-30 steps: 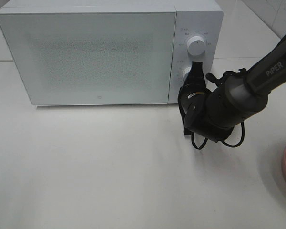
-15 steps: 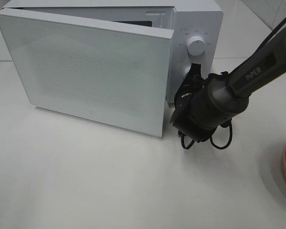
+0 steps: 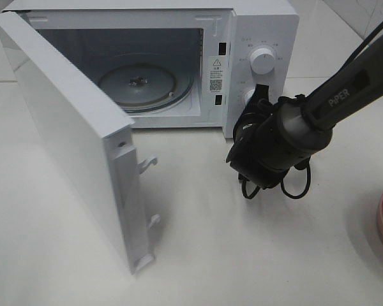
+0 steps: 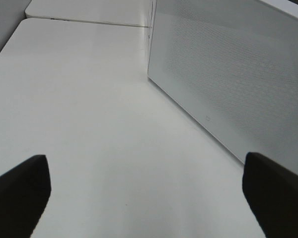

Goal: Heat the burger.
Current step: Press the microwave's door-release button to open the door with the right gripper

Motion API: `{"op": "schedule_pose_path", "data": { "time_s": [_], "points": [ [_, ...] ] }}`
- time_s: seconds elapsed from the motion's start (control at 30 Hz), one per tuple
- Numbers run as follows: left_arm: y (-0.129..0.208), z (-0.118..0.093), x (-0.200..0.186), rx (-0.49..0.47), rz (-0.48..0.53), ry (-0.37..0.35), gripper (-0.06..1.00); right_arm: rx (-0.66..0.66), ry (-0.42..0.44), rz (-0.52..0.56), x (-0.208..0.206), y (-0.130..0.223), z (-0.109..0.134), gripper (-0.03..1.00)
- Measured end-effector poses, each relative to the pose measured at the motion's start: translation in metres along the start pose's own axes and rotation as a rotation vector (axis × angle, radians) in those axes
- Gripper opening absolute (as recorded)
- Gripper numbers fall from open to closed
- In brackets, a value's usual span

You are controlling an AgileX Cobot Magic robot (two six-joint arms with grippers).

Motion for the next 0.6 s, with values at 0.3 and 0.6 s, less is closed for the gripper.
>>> {"op": "schedule_pose_path", "data": {
  "time_s": [0.3,0.6],
  "points": [
    [0.000,0.000,0.000,0.000,0.000,0.000,0.96,-0.076,-0.032,0.051,-0.010,-0.002,0.000,0.02],
    [0.000,0.000,0.000,0.000,0.000,0.000,0.96,-0.170,-0.024,0.125,-0.030,-0.006,0.009,0.02]
  ]
}}
Point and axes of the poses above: a point on each arm's last joint axis where the gripper is mounted, x pointing out along that axis toward the gripper, z along the wrist's bending axis when the last joint is at zero, y = z × x, the point moved 5 cm from there along x, pointing out along that axis toward the gripper, and after that the axes turned 4 degrees about x, right-handed, at the moved point
